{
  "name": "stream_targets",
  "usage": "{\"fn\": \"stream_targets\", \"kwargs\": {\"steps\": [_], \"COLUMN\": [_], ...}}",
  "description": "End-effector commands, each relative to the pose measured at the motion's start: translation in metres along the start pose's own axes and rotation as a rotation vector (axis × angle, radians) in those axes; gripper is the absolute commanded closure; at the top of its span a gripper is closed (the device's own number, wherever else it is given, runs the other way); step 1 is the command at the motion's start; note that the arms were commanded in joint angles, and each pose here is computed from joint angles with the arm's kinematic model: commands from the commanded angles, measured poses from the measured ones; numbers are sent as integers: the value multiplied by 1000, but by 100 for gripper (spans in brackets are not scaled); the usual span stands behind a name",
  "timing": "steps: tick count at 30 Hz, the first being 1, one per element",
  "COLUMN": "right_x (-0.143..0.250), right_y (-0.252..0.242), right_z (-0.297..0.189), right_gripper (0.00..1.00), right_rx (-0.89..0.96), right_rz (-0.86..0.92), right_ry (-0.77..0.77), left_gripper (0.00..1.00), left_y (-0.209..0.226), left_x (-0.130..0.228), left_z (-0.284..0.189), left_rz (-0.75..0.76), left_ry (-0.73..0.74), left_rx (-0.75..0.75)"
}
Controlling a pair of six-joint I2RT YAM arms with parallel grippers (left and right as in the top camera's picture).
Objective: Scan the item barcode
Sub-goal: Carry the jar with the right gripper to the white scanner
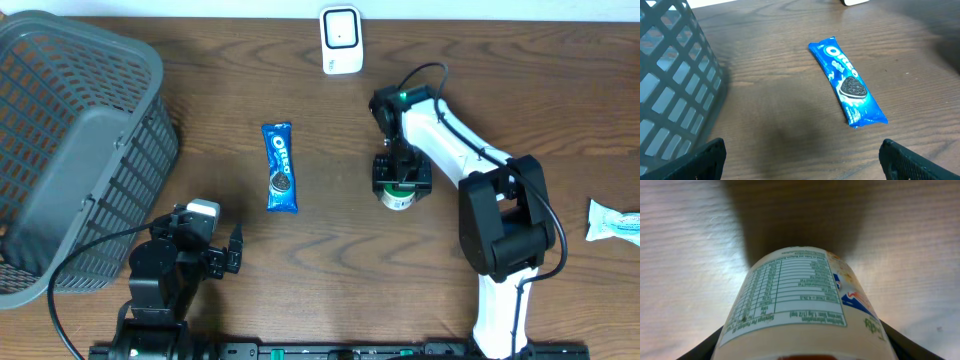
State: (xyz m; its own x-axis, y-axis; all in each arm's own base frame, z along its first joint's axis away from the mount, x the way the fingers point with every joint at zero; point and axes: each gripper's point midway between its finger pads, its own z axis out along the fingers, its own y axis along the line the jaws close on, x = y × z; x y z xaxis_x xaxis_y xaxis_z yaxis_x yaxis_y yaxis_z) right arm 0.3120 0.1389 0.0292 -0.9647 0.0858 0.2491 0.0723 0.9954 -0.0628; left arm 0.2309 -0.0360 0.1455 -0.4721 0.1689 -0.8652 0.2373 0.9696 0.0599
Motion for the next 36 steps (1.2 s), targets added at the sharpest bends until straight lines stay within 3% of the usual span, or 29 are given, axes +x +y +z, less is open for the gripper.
{"fn": "stream_targets", "kwargs": {"steps": [1,9,14,29,36], "right_x": [0,48,78,108,97], "right_y": [21,50,52,82,77], "right_z": [-36,-69,-76,-73,-66], "right_gripper": [48,46,46,45,44], "right_rx": [-109,-319,-335,-331,-270], "right_rz": [-73,-137,-147,-268,-292], "right_ry": [-9,191,313,346,287], "left_gripper": [2,2,2,2,2], "left_y": [1,1,1,1,1], "left_x": [2,2,2,2,2], "left_z": [0,0,0,0,0], "left_rz": [-10,-10,-10,-10,-10], "left_ry": [2,2,2,2,2], "left_rx": [-8,-8,-8,-8,-8]}}
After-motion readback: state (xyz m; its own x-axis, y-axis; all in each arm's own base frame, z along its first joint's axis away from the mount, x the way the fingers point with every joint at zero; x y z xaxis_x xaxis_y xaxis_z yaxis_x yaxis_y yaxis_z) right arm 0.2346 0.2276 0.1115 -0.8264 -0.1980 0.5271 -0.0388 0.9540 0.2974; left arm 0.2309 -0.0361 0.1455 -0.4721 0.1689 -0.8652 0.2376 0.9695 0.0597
